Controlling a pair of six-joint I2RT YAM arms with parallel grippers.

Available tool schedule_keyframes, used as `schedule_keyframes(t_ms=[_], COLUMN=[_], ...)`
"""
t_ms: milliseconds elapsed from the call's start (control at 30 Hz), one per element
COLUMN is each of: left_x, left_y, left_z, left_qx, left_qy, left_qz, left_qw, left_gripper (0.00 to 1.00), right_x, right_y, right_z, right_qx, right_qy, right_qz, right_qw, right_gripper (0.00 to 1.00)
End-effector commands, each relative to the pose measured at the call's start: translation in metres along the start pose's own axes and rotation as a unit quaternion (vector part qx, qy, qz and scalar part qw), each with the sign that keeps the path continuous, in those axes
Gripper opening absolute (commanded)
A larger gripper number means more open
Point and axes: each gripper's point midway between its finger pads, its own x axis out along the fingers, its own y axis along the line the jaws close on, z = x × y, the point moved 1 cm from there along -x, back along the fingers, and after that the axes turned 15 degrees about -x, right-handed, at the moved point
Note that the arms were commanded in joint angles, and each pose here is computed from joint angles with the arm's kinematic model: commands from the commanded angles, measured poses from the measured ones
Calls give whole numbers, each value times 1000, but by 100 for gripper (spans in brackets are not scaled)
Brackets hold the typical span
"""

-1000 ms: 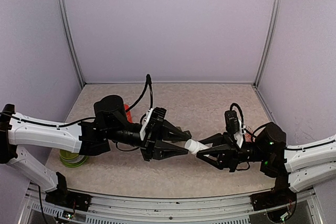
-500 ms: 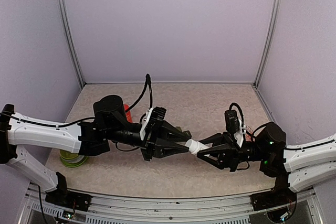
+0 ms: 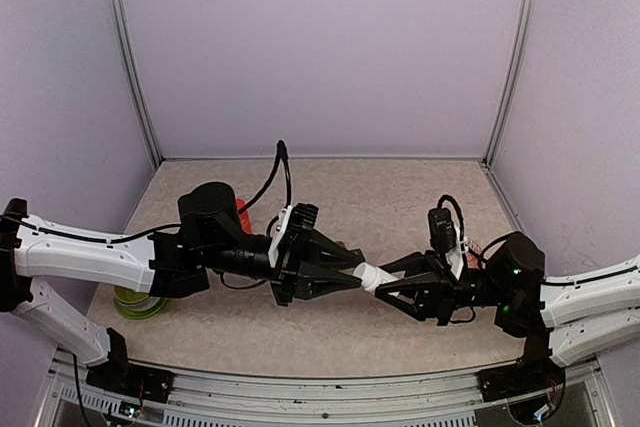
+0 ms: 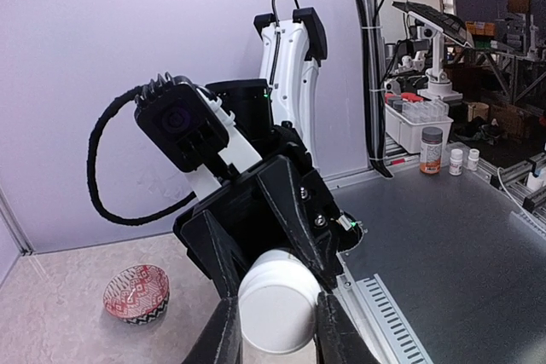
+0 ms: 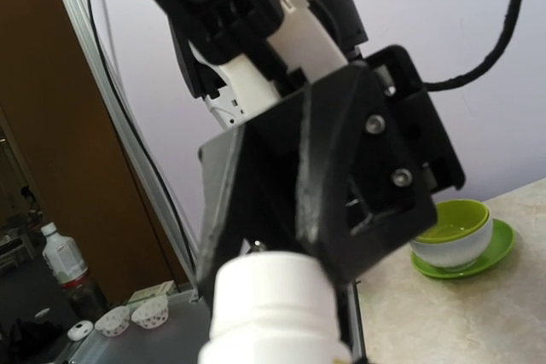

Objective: Sort the pills into containers
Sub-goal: Unscrew the lid of the pill bottle from the pill bottle.

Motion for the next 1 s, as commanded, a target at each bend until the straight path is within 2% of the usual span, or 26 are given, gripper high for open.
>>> schedule_keyframes(t_ms=[0,133,200,233,433,600,800,867,933,967], left_x=[8,12,15,17,26,26,31,31,28,26], left_y=[-4,1,11,18,43,57,56,55,54,54], left_z=[-5,-5,-4,-7,-14,-19,-18,-15,-8,-6], left_qx=[-10,-31,-58,-76,-210,-331,-386,-382,-365,-354], left_qy=[13,15,14,16,10,-6,-12,-17,-28,-33], left_qz=[-9,0,26,42,100,132,121,119,116,116], left_qw=[1000,999,998,996,973,934,914,916,923,928], left_gripper=[23,12,4,3,3,4,14,27,50,58], right_x=[3,4,3,3,-8,-18,-27,-29,-29,-28], right_y=[-8,-14,-19,-22,-40,-46,-51,-49,-46,-44], right_z=[16,13,11,8,6,14,27,29,29,29], right_qx=[-10,-21,-37,-48,-127,-189,-220,-218,-206,-197], right_qy=[-20,-7,4,13,49,57,60,58,53,48], right_qz=[-18,-33,-51,-61,-125,-161,-193,-193,-186,-181], right_qw=[1000,999,998,997,983,967,954,955,959,962], right_gripper=[12,11,10,10,9,9,9,9,9,9])
